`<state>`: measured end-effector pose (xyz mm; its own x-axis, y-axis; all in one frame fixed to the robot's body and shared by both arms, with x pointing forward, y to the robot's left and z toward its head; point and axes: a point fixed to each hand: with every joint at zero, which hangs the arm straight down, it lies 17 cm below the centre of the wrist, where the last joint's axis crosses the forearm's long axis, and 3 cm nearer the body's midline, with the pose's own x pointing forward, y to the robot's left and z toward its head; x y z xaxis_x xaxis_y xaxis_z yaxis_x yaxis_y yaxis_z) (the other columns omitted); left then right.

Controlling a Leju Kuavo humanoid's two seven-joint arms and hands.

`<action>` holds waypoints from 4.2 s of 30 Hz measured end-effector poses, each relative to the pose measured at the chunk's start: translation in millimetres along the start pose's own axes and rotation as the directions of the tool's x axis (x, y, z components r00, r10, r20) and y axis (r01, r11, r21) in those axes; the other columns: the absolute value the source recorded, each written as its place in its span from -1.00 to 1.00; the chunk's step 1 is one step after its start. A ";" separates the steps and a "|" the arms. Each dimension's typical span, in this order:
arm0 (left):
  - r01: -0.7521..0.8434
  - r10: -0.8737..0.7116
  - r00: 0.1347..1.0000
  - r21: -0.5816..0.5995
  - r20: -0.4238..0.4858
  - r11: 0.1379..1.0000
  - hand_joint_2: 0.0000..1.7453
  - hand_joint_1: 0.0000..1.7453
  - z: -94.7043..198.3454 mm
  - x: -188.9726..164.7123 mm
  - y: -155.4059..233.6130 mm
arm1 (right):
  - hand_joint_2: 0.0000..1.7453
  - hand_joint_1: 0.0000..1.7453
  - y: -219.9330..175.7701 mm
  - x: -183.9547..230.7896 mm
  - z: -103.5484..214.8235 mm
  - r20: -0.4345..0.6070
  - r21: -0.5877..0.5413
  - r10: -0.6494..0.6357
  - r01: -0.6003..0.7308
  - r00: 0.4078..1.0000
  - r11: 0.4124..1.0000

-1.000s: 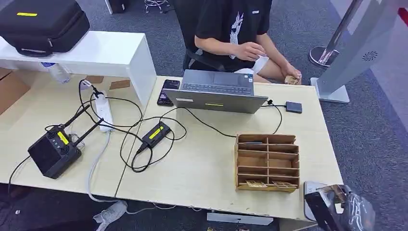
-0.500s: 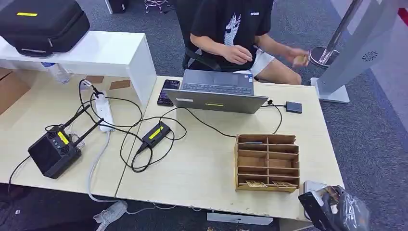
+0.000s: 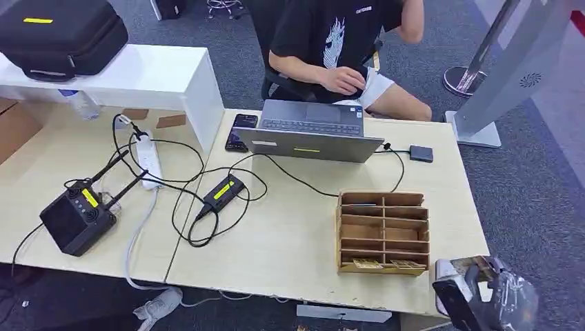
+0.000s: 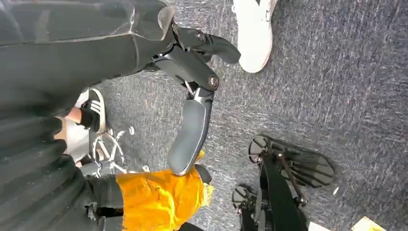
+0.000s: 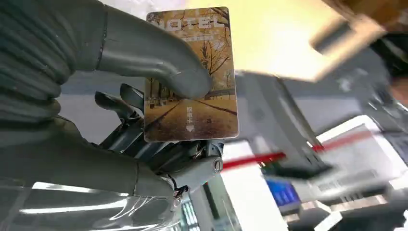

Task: Pass the card to the sensor for recognition and then transmit it.

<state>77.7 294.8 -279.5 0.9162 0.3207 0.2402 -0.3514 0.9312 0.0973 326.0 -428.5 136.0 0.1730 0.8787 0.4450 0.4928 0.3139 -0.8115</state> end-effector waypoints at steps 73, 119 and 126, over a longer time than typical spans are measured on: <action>0.050 -0.050 0.999 -0.006 0.008 0.999 1.00 -1.00 -0.9 3.0 3.3 | 1.00 -1.00 -19.9 167.5 13.8 0.440 -0.014 -0.186 0.214 0.878 0.977; 0.077 -0.076 0.997 -0.014 0.010 0.997 1.00 -1.00 -0.6 3.1 1.2 | 1.00 -1.00 73.6 74.0 32.4 0.364 0.082 0.302 -0.354 0.881 0.932; 0.084 -0.084 0.996 -0.019 0.011 0.996 1.00 -1.00 -0.5 3.3 0.2 | 1.00 -0.28 86.9 68.4 26.4 0.361 0.099 0.310 -0.367 0.879 0.925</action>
<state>80.8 296.2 -279.1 0.9403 0.2391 0.2421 -0.2689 0.9581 0.0985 358.1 -331.6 85.9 -0.0034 1.0000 0.0029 0.3080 0.0038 -0.9514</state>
